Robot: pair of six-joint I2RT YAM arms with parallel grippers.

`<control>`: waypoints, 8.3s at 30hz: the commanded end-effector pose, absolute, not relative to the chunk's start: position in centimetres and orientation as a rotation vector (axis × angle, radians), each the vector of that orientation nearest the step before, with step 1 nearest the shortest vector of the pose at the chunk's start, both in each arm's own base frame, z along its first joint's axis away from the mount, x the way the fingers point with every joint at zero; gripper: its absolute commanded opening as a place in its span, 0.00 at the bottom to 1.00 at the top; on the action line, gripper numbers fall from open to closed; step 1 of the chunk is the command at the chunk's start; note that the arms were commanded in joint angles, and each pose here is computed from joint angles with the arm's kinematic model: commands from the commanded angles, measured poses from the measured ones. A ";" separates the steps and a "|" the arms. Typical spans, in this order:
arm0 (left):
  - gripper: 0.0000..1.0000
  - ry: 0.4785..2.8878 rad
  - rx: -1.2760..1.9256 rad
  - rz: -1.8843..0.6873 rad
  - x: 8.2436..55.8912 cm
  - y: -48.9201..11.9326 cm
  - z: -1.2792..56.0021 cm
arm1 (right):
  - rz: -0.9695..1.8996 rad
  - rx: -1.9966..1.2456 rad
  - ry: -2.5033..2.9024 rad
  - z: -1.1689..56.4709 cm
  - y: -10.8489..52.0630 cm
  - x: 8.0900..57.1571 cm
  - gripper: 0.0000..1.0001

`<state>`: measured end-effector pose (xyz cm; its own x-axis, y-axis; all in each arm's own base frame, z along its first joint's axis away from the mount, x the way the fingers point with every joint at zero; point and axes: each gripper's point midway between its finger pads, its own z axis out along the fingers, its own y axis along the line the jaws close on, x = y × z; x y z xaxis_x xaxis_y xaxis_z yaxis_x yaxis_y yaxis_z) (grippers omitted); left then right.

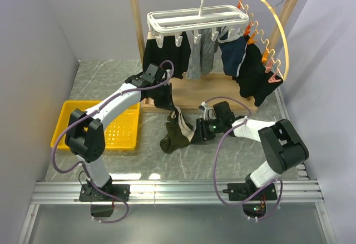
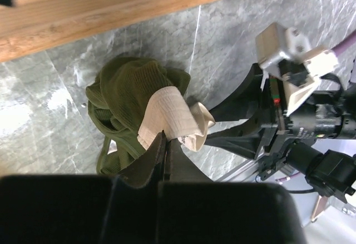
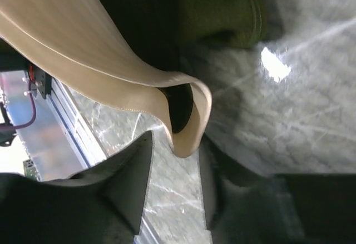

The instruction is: Clip the underwear to the hanger

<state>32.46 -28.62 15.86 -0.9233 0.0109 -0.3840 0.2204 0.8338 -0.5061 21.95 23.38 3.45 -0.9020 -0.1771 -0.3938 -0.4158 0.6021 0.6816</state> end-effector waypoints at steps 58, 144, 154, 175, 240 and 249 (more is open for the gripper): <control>0.10 2.330 1.360 -0.833 29.7 -26.7 11.8 | 0.367 -1.224 2.202 10.2 11.0 27.8 0.00; 0.00 1.723 1.137 -0.615 24.3 -21.7 24.5 | 0.203 -1.243 1.828 24.7 10.3 21.5 0.00; 0.00 1.579 1.276 -0.764 15.6 -20.1 27.8 | 0.341 -1.506 1.654 25.0 11.6 13.1 0.00; 0.00 2.329 1.046 -0.759 28.0 -24.3 11.3 | 0.492 -1.424 2.122 8.4 15.6 25.6 0.00; 0.69 1.122 0.527 -0.785 34.8 -22.3 47.6 | 0.831 -0.530 1.226 53.3 26.2 31.0 0.69; 0.62 1.080 0.521 -0.751 36.4 -23.2 48.2 | 0.957 -0.446 1.227 55.3 29.8 31.8 0.63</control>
<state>36.83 -23.43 44.95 0.1566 -0.2539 -0.9545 0.7743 0.6315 -0.0409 32.09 29.44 52.07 0.0080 0.2724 -0.9622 -0.8087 0.5678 0.1540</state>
